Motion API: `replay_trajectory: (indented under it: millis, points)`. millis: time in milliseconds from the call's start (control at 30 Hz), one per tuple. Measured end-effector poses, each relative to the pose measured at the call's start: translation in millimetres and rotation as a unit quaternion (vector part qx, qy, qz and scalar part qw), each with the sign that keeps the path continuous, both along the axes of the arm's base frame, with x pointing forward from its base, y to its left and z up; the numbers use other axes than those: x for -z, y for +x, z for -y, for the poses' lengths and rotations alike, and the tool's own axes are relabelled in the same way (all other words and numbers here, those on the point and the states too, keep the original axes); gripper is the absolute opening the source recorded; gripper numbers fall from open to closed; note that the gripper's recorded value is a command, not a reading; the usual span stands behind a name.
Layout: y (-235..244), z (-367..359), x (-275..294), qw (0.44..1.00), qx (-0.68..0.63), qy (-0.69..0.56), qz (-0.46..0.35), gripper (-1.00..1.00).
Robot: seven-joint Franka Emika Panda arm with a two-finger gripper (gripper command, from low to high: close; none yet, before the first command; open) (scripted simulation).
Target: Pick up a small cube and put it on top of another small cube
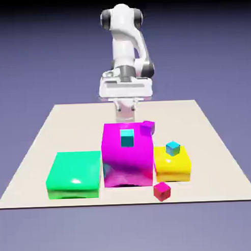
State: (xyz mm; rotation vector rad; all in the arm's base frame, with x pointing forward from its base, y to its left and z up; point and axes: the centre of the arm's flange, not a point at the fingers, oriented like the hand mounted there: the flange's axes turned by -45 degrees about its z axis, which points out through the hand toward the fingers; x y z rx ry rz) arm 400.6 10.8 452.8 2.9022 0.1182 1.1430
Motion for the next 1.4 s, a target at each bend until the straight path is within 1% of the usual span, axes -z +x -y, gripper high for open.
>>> replay_trajectory:
  millis: [300,633,1000,1067,1167,1200,1267,1367,1400]
  points:
    - [75,-49,57,0.981,-0.067,-0.06,-0.171,0.0]
    - [132,-107,147,0.921,-0.137,-0.113,-0.346,0.0]
    - [160,-162,261,0.822,-0.2,-0.152,-0.511,0.0]
    - [160,-165,268,0.815,-0.203,-0.154,-0.521,0.0]
    - [145,-155,330,0.815,-0.203,-0.154,-0.521,0.0]
    - [144,-155,334,0.815,-0.203,-0.154,-0.521,-1.0]
    - [144,-155,334,0.815,-0.204,-0.153,-0.521,-1.0]
    - [159,-165,272,0.815,-0.204,-0.152,-0.521,-1.0]
    - [160,-166,268,0.814,-0.204,-0.152,-0.521,-1.0]
